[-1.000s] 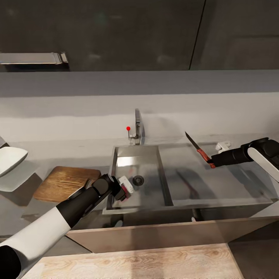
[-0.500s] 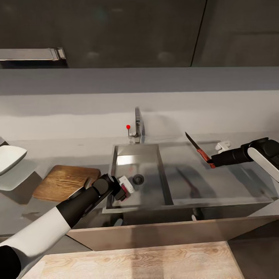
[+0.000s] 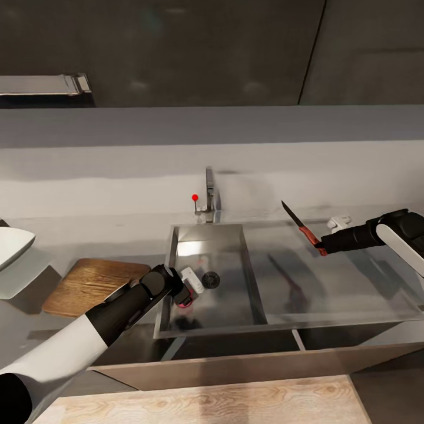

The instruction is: In the kitchen, take the Vidalia onion out of the sink, dice it on the chopping board with the paring knife, put the diced onion into the bowl on the countertop, then place both the paring knife and the chopping board into the sink.

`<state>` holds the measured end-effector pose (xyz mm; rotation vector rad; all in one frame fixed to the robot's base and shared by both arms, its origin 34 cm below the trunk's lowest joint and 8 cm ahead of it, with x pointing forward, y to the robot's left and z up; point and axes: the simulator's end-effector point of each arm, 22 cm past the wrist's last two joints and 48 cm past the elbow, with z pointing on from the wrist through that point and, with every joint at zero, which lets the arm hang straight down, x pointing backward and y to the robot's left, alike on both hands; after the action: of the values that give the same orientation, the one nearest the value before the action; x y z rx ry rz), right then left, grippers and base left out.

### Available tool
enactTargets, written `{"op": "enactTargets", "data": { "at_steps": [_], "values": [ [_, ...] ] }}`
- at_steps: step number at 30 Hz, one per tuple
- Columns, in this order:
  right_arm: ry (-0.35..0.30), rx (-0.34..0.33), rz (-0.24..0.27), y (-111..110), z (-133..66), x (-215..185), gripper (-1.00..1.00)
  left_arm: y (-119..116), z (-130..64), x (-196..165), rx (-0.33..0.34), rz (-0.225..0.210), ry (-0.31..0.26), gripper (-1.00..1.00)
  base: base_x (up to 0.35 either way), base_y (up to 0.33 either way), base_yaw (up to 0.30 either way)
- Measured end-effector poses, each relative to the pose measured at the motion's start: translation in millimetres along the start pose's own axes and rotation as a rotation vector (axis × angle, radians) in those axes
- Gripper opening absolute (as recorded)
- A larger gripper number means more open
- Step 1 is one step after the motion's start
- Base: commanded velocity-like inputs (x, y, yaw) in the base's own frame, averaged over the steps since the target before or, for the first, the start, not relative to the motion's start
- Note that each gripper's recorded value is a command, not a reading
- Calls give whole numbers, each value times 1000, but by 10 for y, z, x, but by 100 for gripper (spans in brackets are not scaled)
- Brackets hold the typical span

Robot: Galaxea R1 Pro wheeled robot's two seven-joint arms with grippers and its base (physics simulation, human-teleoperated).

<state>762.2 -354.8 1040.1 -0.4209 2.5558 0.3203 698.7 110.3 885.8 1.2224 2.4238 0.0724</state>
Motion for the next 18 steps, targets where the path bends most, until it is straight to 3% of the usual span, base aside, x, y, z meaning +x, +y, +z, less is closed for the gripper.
{"op": "enactTargets", "data": {
  "at_steps": [18],
  "values": [
    [10,-2,3,-12,61,34,-100,-24,54,29,9,-1,6,100,0,0,0]
  ]
}}
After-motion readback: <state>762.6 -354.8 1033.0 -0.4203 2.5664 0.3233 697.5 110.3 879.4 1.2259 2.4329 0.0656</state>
